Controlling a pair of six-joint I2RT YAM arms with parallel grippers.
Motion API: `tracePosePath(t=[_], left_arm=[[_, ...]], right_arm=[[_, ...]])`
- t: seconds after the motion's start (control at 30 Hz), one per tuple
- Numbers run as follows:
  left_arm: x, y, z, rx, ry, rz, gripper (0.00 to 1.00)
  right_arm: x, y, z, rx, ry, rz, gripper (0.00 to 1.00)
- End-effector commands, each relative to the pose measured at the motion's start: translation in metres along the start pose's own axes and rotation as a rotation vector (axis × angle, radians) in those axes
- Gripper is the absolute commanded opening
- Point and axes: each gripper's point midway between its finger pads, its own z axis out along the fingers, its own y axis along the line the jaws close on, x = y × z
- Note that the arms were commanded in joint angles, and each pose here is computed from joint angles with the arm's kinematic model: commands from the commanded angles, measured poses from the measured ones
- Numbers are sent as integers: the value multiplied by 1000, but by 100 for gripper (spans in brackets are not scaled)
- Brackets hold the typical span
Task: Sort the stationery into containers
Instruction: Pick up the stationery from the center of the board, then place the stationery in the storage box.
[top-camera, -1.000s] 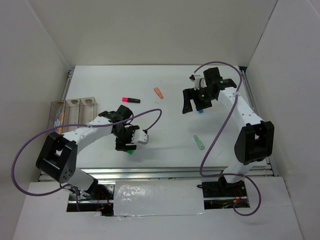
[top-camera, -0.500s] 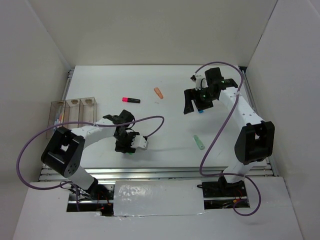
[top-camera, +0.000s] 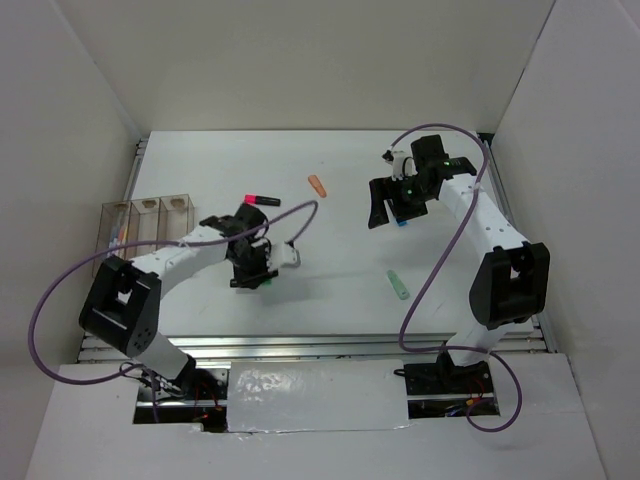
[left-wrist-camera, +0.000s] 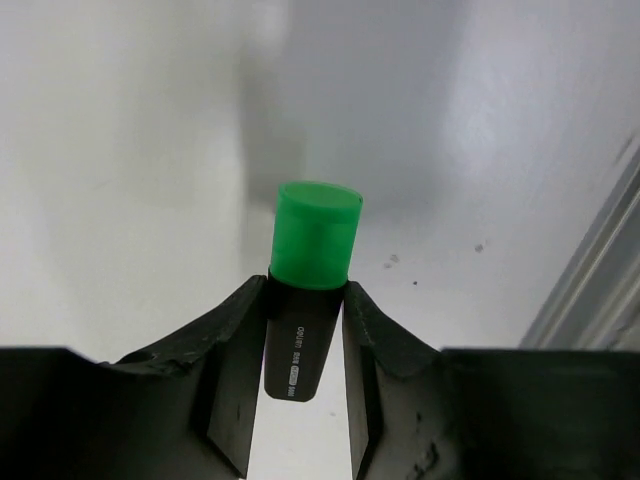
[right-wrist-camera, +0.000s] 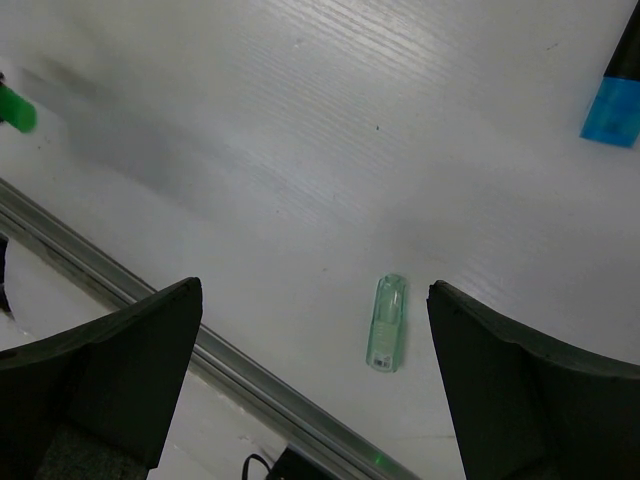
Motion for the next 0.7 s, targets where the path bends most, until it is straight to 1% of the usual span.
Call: tracePosePath(t=[0.0, 0.03, 0.07, 0.1, 0.13, 0.17, 0.2, 0.23, 0.3, 0.33, 0.37, 0.5, 0.57, 0.63, 0.67], left_arm=[[-24, 58, -62, -116, -177, -434, 0], [-20, 69, -72, -121, -206, -516, 0], [-5, 93, -98, -170, -258, -661, 0], [-1, 102, -111, -183, -306, -720, 0], [11, 114, -125, -227, -330, -789, 0], [35, 130, -147, -299, -363, -911, 0], [54, 144, -159, -402, -345, -982, 0], [70, 152, -166, -469, -323, -1061, 0], [96, 160, -178, -552, -285, -1187, 0], [115, 163, -183, -629, -233, -1260, 0], [129, 166, -187, -668, -208, -1298, 0], [173, 170, -184, -728, -83, -1421, 0], [194, 171, -189, -759, -61, -1490, 0], [210, 171, -182, -750, -27, -1532, 0], [222, 171, -185, -771, -2, -1555, 0]], right_arm=[[-4, 6, -10, -17, -24, -5, 100], [-3, 5, -9, -17, -25, -4, 100], [-2, 4, -8, -16, -21, -2, 100], [-2, 4, -8, -18, -23, -3, 100], [0, 4, -7, -19, -18, -4, 100], [-1, 3, -6, -15, -17, -5, 100], [-1, 3, -7, -15, -18, -7, 100], [-2, 2, -7, -16, -19, -7, 100], [-4, 3, -6, -20, -21, -8, 100], [-5, 4, -6, -28, -23, -7, 100], [-6, 4, -4, -33, -20, -5, 100], [-8, 7, -2, -52, -20, 1, 99], [-8, 7, -2, -48, -19, -2, 99], [-7, 5, -2, -42, -14, -5, 99], [-6, 4, -2, -39, -12, -6, 99]])
